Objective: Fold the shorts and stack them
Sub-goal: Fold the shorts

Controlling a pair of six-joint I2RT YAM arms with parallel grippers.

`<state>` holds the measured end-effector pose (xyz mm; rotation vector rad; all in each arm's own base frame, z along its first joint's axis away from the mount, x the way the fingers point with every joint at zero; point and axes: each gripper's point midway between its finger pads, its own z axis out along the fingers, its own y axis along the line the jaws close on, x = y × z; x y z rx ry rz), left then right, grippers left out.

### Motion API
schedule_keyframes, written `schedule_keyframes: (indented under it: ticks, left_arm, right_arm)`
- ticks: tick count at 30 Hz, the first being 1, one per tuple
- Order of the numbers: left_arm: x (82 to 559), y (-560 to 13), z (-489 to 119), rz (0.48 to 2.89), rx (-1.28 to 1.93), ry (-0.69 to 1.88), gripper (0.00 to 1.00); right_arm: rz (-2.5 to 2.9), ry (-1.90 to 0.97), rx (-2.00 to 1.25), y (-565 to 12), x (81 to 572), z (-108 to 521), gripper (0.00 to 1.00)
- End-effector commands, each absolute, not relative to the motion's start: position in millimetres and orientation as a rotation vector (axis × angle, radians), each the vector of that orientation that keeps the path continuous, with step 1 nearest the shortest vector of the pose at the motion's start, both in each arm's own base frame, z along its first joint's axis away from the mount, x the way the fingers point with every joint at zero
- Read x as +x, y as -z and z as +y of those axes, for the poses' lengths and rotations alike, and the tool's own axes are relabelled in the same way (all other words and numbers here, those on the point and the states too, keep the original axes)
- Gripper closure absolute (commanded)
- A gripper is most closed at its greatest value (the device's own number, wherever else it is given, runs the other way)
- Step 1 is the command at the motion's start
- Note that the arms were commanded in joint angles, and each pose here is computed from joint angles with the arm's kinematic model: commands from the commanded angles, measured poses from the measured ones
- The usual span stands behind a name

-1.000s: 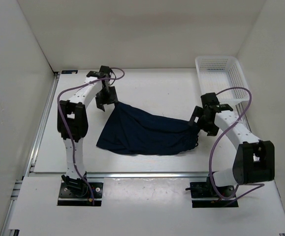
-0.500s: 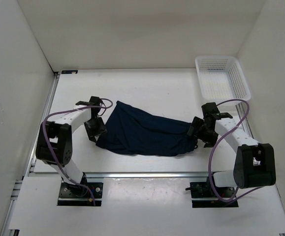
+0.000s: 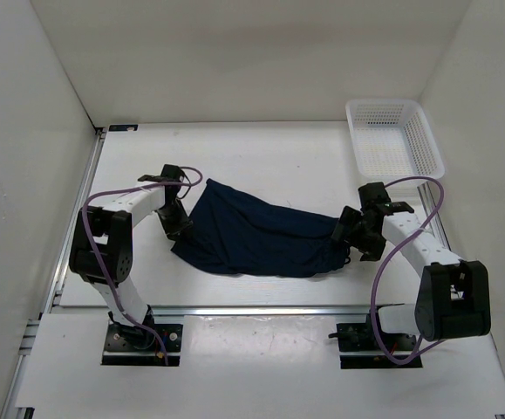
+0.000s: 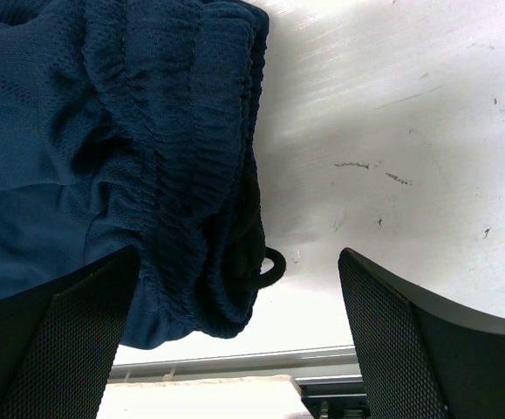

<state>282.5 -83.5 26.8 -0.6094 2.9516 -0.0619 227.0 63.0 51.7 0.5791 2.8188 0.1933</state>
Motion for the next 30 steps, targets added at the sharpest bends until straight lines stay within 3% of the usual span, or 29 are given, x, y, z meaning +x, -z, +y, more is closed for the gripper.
schedule_keyframes:
  ticks: [1, 5, 7, 8, 10, 11, 12, 15, 19, 22, 26, 28, 30]
  left_arm:
    - [299, -48, -94, 2.878, -0.586, 0.155, 0.60]
    - [294, -57, -93, 2.872, -0.585, 0.158, 0.62]
    - [290, -60, -92, 2.878, -0.586, 0.155, 0.52]
    - [286, -62, -91, 2.885, -0.588, 0.150, 0.41]
    - [282, -67, -90, 2.896, -0.572, 0.144, 0.30]
    - [287, -73, -91, 2.886, -0.556, 0.150, 0.19]
    - [288, -76, -91, 2.886, -0.556, 0.150, 0.18]
    - [295, -85, -91, 2.849, -0.539, 0.139, 0.18]
    - [305, -76, -90, 2.864, -0.545, 0.098, 0.35]
    - [308, -63, -92, 2.896, -0.538, 0.067, 0.38]
    - [309, -50, -95, 2.926, -0.515, 0.051, 0.50]
    - [308, -47, -94, 2.938, -0.503, 0.043, 0.51]
    - [305, -44, -91, 2.942, -0.505, 0.021, 0.46]
  right_arm:
    - [2.815, -0.206, 0.563, -54, 225, 62, 0.01]
    - [2.818, -0.177, 0.568, -54, 223, 59, 0.01]
    - [2.818, -0.177, 0.568, -54, 223, 59, 0.01]
    - [2.818, -0.177, 0.568, -54, 223, 59, 0.01]
    - [2.818, -0.177, 0.568, -54, 223, 59, 0.01]
    - [2.820, -0.176, 0.569, -54, 225, 59, 0.01]
    - [2.820, -0.176, 0.569, -54, 225, 59, 0.01]
    - [2.820, -0.176, 0.569, -54, 225, 59, 0.01]
    - [2.820, -0.176, 0.569, -54, 225, 59, 0.01]
    - [2.820, -0.176, 0.569, -54, 225, 59, 0.01]
    - [2.820, -0.176, 0.569, -54, 225, 59, 0.01]
    - [2.820, -0.176, 0.569, -54, 225, 59, 0.01]
    - [2.828, -0.172, 0.571, -52, 225, 59, 0.01]
